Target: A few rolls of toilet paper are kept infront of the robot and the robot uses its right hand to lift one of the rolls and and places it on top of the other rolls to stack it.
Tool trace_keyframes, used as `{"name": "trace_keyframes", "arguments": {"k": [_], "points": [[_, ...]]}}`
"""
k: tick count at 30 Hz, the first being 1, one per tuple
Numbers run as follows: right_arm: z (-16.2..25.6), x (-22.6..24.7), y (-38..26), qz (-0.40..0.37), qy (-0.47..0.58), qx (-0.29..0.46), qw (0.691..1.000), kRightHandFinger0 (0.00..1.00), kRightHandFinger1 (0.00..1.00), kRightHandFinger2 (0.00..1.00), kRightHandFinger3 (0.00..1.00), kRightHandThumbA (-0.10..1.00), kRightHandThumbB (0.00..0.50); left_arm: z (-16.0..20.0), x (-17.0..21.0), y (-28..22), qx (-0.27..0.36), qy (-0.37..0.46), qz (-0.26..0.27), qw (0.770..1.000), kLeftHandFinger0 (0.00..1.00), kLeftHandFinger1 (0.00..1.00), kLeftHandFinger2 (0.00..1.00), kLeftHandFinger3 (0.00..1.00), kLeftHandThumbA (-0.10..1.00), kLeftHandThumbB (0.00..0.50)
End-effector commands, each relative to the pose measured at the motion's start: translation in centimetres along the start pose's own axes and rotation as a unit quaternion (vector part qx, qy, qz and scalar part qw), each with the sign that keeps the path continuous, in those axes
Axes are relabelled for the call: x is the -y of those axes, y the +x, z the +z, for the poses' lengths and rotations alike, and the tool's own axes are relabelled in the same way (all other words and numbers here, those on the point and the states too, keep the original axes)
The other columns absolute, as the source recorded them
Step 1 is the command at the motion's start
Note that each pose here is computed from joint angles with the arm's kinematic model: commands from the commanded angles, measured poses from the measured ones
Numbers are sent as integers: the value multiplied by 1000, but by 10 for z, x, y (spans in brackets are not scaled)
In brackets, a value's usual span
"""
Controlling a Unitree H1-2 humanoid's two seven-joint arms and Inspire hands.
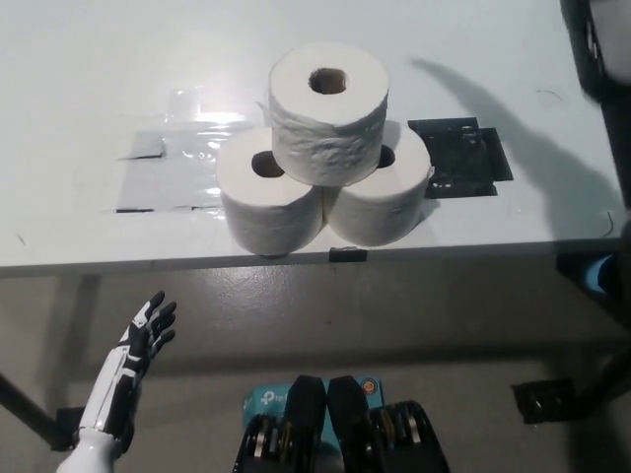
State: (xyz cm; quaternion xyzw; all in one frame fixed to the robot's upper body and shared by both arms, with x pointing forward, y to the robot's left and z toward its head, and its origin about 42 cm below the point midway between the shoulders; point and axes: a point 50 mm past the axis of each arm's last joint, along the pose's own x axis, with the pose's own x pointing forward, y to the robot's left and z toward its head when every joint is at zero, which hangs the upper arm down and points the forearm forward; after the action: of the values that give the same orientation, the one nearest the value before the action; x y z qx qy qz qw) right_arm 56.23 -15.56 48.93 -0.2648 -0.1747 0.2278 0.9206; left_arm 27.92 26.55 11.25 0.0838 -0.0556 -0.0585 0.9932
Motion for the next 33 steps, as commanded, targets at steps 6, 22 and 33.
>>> {"name": "trace_keyframes", "arguments": {"k": [6, 22, 33], "points": [[152, 27, -324, -339, -61, 508, 790, 1000, 1000, 1000, 1000, 1000, 198, 22, -3, 59, 68, -4, 1, 998, 1000, 1000, 1000, 1000, 1000, 69], [92, -77, -354, -398, -32, 539, 742, 1000, 1000, 1000, 1000, 1000, 231, 25, -6, 74, 67, -5, 12, 998, 1000, 1000, 1000, 1000, 1000, 109], [0, -149, -372, -381, 40, 315, 869, 1000, 1000, 1000, 1000, 1000, 175, 19, -6, 63, 64, -5, -2, 998, 1000, 1000, 1000, 1000, 1000, 82]]}}
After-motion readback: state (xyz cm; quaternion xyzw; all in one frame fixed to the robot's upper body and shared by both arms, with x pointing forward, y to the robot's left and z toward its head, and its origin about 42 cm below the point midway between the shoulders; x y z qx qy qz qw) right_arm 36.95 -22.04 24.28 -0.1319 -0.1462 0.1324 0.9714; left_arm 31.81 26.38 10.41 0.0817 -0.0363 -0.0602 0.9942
